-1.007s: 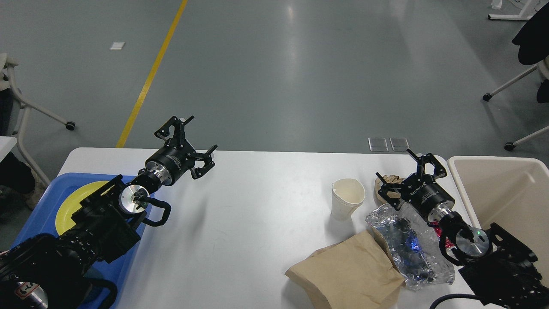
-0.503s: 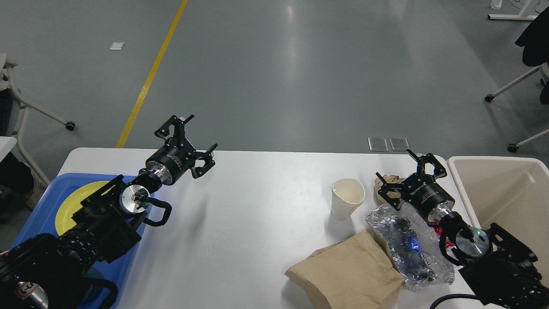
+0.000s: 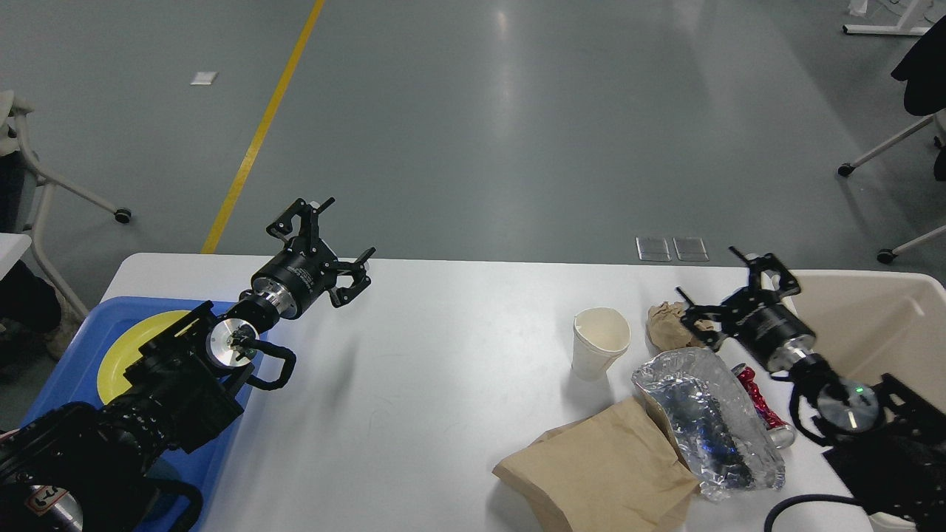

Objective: Tidy desktop
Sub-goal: 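Lift the right gripper up and away from the bin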

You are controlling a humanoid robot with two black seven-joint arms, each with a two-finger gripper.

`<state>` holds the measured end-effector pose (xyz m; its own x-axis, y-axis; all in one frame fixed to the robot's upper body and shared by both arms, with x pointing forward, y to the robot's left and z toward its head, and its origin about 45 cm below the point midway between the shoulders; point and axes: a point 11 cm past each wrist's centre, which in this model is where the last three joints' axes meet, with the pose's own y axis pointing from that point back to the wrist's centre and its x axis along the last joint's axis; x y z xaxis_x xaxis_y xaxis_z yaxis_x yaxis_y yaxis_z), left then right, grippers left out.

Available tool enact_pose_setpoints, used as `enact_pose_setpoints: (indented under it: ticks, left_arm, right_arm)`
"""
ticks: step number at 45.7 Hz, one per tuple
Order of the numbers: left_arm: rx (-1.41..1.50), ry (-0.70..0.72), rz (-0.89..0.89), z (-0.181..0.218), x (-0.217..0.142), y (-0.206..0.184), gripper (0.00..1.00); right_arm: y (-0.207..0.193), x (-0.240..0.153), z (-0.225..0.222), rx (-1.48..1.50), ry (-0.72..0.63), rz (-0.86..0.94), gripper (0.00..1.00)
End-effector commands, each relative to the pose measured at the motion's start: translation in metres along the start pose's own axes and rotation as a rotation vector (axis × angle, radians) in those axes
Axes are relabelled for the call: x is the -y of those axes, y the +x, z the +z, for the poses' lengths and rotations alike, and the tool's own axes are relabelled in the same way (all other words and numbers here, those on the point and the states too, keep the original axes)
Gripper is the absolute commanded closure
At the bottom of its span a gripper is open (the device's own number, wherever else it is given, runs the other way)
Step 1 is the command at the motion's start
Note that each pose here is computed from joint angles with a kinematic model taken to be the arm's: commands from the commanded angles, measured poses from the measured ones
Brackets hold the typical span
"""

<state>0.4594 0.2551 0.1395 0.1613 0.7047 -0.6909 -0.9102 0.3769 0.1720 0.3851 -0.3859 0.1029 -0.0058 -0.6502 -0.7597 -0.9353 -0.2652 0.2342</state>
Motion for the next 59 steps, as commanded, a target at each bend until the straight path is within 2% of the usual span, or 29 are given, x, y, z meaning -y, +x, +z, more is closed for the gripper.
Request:
enact_pose_setpoints:
  ticks: [1,47,59]
  left_arm:
    - [0.0,0.0,0.0,0.0,0.0,0.0,0.03]
    - [0.0,-0.001,0.0,0.0,0.0,0.0,0.03]
    - [0.0,-0.001,0.0,0.0,0.0,0.0,0.03]
  right_arm:
    - [0.004,-0.007,-0.032,-0.05,0.032,0.018,0.0]
    - [0.047,-0.044,-0.003,-0.027,-0.018,0.125,0.0]
    - [0.044,-0.042,-0.013,-0.041,-0.007,0.122,0.0]
